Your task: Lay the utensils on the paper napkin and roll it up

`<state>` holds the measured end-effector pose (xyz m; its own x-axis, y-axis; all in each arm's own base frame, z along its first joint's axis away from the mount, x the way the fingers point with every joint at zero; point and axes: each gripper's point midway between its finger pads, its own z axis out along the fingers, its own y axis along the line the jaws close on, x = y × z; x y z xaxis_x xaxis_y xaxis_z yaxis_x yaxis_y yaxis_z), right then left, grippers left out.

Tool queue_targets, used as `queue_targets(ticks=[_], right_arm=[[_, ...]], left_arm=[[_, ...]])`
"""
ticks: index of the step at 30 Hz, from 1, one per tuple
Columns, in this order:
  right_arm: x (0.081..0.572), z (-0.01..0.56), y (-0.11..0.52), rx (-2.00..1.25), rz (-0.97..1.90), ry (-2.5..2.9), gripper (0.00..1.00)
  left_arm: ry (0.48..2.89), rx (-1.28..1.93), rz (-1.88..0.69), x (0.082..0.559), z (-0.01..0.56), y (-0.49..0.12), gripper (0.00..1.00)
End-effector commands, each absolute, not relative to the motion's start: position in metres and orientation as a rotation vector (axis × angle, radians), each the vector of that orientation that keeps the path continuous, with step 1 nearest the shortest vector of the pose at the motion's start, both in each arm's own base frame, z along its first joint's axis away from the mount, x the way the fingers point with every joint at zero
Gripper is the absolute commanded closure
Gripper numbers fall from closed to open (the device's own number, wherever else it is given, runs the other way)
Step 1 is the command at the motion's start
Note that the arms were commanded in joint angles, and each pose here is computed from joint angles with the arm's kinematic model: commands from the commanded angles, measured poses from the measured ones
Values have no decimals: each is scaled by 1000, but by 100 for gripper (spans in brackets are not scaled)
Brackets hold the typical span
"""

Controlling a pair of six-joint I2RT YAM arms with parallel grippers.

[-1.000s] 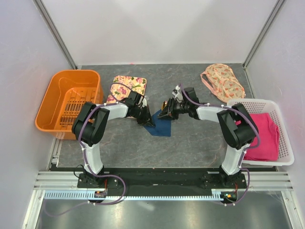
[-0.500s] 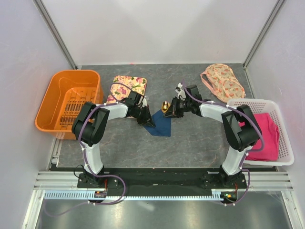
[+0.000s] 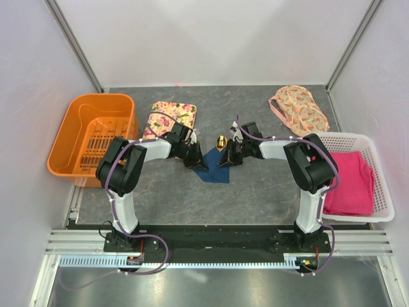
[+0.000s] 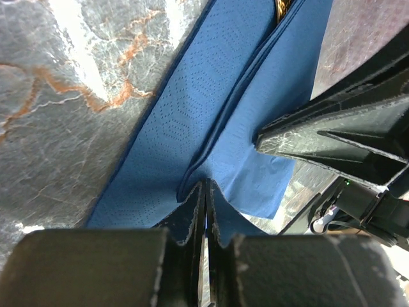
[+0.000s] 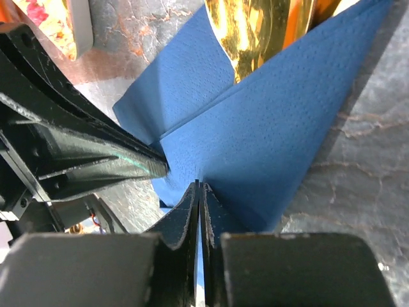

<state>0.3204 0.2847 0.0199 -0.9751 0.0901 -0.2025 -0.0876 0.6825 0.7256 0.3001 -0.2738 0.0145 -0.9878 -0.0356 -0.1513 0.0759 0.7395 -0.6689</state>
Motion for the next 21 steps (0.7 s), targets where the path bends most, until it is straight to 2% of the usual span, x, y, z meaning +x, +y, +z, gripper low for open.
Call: queue_targets(ticks=[1, 5, 8, 16, 21], right_arm=[[327, 5, 283, -16, 1131, 2662, 93], [316, -11, 277, 3, 1108, 2710, 94], [305, -18, 274, 6, 1117, 2741, 94], [294, -19, 274, -5, 1157, 2749, 95], [290, -17, 274, 33, 1184, 2765, 95]], left_arm=[[2739, 59, -1099, 297, 25, -271, 87], [2597, 111, -1153, 299, 61, -274, 72], [2514, 140, -1229, 294, 88, -279, 65], [2511, 176, -1349, 272, 84, -303, 63], [2494, 175, -1425, 273, 73, -326, 68]])
